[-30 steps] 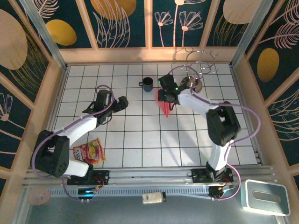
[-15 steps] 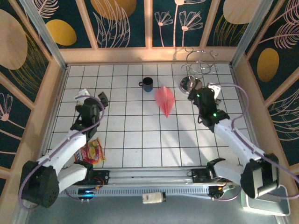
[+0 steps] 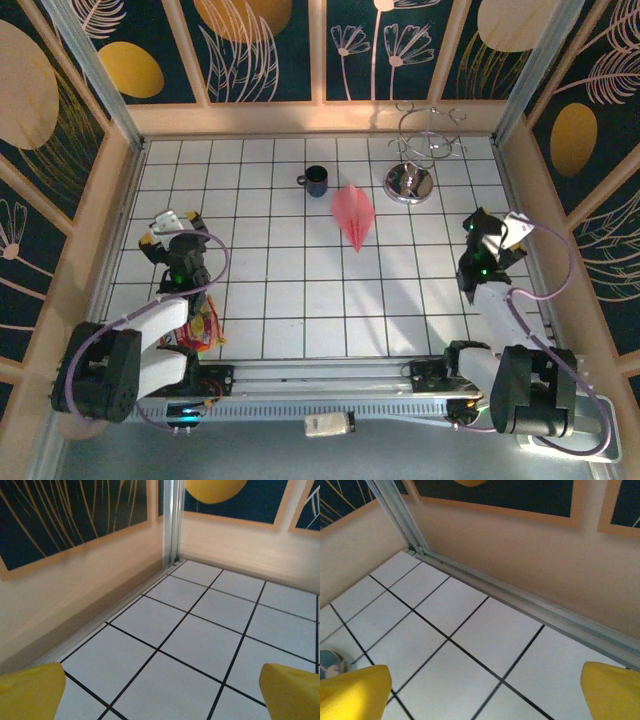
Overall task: Fold a paper plane with a square sheet of paper (pick it up from the middle)
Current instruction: Reset both arms
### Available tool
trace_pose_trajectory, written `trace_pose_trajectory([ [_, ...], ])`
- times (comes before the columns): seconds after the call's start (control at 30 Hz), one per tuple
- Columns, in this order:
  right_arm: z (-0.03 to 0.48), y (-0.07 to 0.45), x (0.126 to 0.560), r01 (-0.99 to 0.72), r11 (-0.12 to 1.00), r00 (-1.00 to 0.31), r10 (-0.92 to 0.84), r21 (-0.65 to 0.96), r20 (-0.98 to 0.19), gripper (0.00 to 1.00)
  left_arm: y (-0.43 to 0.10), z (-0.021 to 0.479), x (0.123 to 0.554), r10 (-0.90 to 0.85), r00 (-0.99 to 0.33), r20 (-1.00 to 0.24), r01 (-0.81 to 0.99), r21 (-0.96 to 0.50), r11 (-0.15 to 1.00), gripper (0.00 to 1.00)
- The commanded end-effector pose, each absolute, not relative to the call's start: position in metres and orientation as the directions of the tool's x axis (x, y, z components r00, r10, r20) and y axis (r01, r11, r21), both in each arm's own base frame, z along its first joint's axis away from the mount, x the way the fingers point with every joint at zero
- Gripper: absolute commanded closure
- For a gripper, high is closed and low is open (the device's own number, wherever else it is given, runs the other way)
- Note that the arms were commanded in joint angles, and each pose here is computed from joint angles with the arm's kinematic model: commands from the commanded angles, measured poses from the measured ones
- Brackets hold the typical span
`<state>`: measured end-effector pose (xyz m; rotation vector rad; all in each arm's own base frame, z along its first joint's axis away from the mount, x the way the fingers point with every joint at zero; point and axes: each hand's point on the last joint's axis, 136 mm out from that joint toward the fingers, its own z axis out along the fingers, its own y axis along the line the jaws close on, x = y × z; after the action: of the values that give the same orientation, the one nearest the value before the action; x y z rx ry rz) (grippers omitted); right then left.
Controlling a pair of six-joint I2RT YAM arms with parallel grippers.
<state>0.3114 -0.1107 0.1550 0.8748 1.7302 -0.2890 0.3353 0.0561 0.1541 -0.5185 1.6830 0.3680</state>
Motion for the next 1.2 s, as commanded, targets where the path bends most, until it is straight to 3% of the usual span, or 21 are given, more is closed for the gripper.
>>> trace_pose_trajectory([
  [0.0, 0.171, -0.112, 0.316, 0.632, 0.739, -0.009, 0.309, 0.234, -0.951, 0.03, 0.05, 0.163, 0.355, -0.146, -0.08, -0.986, -0.446, -0.095, 0.89, 0.01],
  [0.43, 0.149, -0.071, 0.346, 0.367, 0.92, -0.042, 0.161, 0.135, -0.986, 0.02, 0.034, 0.159, 0.367, -0.147, -0.029, -0.989, -0.157, -0.141, 0.978, 0.01],
  [0.63, 0.15, -0.056, 0.349, 0.273, 0.956, -0.054, 0.124, 0.105, -0.991, 0.02, 0.029, 0.149, 0.37, -0.137, -0.033, -0.99, -0.118, -0.133, 0.984, 0.01],
  [0.77, 0.155, -0.04, 0.344, 0.173, 0.97, -0.011, 0.176, 0.171, -0.984, 0.02, 0.029, 0.149, 0.37, -0.138, -0.032, -0.99, -0.118, -0.133, 0.984, 0.01],
  [1.17, 0.135, -0.031, 0.361, 0.137, 0.978, -0.022, 0.159, 0.155, -0.987, 0.01, 0.029, 0.144, 0.364, -0.139, -0.01, -0.99, -0.115, -0.137, 0.984, 0.01],
])
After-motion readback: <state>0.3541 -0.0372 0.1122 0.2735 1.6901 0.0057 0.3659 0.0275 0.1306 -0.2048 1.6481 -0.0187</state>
